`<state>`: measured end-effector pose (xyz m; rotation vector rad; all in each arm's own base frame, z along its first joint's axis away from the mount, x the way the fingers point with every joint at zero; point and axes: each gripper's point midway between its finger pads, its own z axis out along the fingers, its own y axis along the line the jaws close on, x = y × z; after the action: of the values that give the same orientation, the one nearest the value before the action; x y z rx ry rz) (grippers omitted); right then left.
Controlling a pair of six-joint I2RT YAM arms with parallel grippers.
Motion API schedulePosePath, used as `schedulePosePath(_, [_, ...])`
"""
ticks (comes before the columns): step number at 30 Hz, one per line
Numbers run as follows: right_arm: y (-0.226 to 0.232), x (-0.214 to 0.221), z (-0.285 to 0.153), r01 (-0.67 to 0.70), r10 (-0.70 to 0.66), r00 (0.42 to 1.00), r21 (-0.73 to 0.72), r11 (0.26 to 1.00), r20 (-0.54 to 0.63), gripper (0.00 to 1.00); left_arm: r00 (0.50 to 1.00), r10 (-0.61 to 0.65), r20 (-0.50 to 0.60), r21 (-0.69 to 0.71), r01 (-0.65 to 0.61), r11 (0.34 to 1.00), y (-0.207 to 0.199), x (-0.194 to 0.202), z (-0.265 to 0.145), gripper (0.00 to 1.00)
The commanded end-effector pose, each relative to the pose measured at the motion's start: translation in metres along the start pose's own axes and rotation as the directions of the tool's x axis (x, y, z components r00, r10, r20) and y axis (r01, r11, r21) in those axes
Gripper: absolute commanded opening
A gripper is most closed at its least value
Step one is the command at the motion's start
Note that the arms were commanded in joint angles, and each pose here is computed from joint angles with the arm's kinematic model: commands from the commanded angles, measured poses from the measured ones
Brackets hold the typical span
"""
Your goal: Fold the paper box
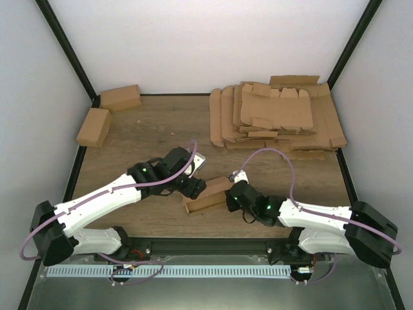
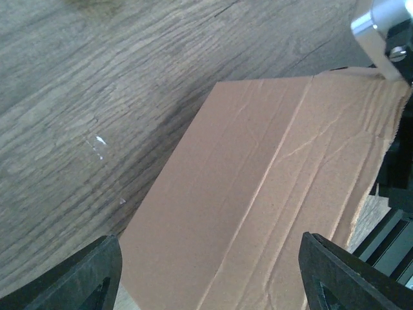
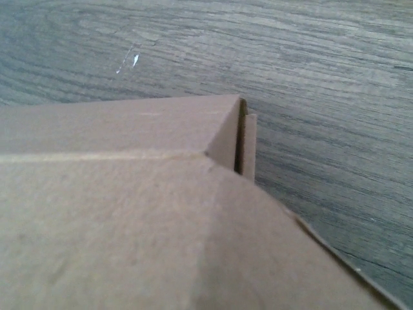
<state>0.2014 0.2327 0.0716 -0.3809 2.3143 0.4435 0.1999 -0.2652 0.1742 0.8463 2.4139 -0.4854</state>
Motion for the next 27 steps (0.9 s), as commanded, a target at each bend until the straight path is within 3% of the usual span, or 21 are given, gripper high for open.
schedulePosePath(1, [0.000,0.002,-0.011,-0.042,0.042,0.998,0.001,0.999,-0.035,0.26,1.000,-0.014,-0.002,0.053,0.014,0.998,-0.009,0.001,0.014,0.77])
schedulePosePath(15, [0.015,0.012,-0.034,-0.119,0.105,0.983,-0.082,0.990,-0.154,0.50,0.991,-0.086,-0.106,0.135,0.100,0.986,-0.022,0.025,0.056,0.68])
schedulePosePath(20, [0.020,0.000,-0.049,-0.132,0.116,0.982,-0.105,0.986,-0.151,0.54,0.985,-0.111,-0.132,0.149,0.131,0.980,-0.024,0.035,0.065,0.66])
schedulePosePath(25, [0.027,-0.019,-0.070,-0.148,0.132,0.985,-0.153,0.977,-0.115,0.71,0.981,-0.126,-0.150,0.126,0.145,0.981,-0.020,0.043,0.073,0.65])
schedulePosePath(27, [0.028,-0.028,-0.079,-0.154,0.140,0.986,-0.166,0.974,-0.092,0.73,0.979,-0.129,-0.158,0.114,0.148,0.982,-0.018,0.045,0.076,0.65])
